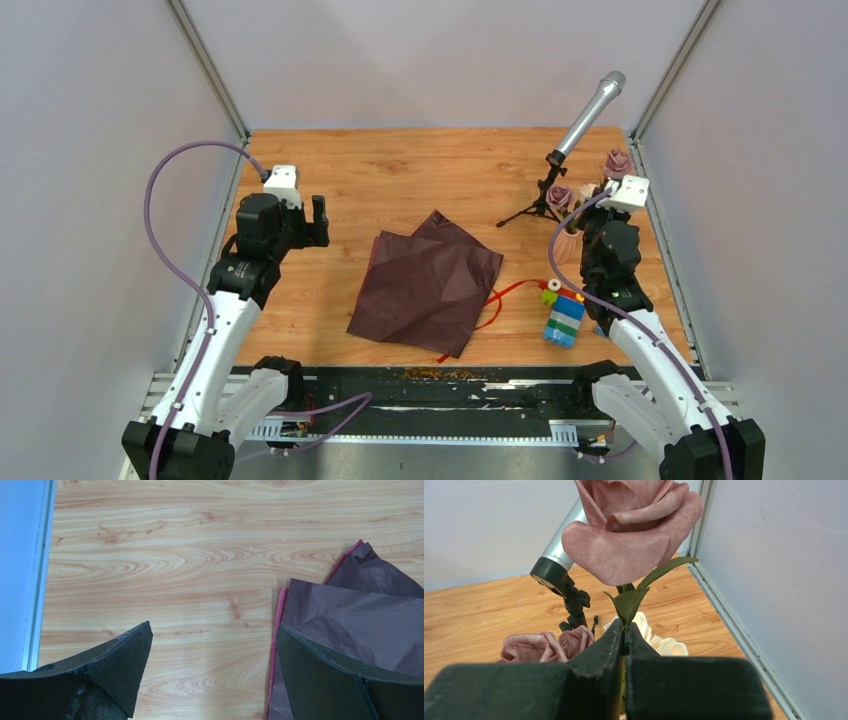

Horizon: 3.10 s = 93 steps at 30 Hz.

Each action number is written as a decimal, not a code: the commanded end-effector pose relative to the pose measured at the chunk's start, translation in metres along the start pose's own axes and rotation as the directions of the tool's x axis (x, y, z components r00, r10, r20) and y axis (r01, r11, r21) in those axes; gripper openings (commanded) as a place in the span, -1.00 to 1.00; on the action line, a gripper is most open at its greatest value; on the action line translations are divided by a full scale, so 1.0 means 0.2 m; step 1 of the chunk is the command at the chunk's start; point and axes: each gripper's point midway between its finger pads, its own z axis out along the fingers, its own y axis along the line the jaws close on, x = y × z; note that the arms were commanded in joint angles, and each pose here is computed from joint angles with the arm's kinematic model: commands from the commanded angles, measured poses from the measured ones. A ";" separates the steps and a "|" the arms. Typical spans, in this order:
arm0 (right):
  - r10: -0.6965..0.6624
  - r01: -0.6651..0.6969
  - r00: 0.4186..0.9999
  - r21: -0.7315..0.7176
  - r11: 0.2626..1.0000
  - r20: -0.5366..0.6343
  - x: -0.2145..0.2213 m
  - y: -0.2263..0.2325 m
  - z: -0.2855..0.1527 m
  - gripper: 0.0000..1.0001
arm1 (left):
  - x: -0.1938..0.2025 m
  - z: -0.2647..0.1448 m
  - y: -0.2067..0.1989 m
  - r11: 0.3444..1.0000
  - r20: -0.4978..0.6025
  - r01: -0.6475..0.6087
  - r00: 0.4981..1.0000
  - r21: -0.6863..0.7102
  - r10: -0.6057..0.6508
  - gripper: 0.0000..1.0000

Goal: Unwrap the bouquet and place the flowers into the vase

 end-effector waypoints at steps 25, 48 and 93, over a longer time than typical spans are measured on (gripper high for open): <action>-0.015 0.013 0.999 -0.049 0.999 -0.044 0.25 0.07 0.08 -1.00 | -0.04 0.01 0.01 1.000 0.045 -0.024 0.999 -0.001 0.024 1.00; 0.032 -0.034 0.985 -0.011 0.999 -0.171 0.47 0.04 0.02 -0.45 | -0.04 0.00 0.01 1.000 0.044 -0.022 0.999 -0.001 0.022 1.00; 0.151 -0.131 0.984 -0.190 0.973 0.099 -0.39 -0.09 -0.49 0.91 | -0.23 -0.54 0.25 0.971 0.382 0.132 0.923 -0.202 -0.046 1.00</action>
